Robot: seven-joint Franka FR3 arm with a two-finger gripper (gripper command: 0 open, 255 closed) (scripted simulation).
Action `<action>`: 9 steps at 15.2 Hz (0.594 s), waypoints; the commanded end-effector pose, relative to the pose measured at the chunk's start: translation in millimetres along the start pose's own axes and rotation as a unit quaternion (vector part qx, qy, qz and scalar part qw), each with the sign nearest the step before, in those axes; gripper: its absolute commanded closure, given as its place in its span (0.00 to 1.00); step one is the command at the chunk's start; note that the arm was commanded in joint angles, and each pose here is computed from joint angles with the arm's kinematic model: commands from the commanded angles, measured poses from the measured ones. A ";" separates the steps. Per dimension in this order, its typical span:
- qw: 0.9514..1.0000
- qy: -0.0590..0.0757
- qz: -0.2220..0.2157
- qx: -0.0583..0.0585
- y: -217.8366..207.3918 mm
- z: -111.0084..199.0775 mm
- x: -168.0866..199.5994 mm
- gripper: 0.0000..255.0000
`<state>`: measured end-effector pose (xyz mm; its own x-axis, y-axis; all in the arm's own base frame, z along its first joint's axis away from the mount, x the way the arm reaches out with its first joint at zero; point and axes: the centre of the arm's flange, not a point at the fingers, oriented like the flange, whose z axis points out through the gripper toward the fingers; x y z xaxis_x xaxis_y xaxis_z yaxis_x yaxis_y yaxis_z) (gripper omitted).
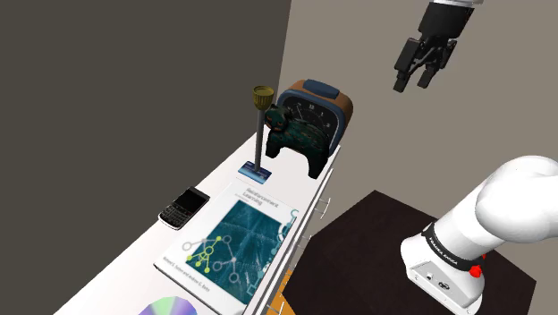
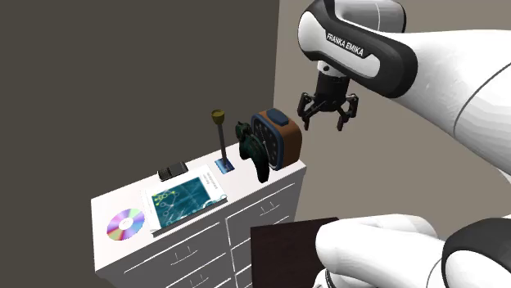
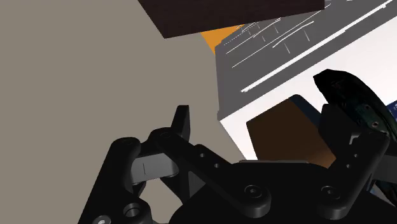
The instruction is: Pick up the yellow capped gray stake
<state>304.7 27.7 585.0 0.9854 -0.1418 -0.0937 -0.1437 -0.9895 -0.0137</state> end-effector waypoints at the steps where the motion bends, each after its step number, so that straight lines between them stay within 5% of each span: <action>1: 1.000 0.000 0.000 0.000 0.0 0.0 0.0 0.00; 9: 1.000 0.015 -0.007 -0.002 -100.3 -6.4 29.5 0.00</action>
<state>342.1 106.2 588.7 0.9893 -0.1296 -0.0675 -0.1306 -0.9914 -0.0101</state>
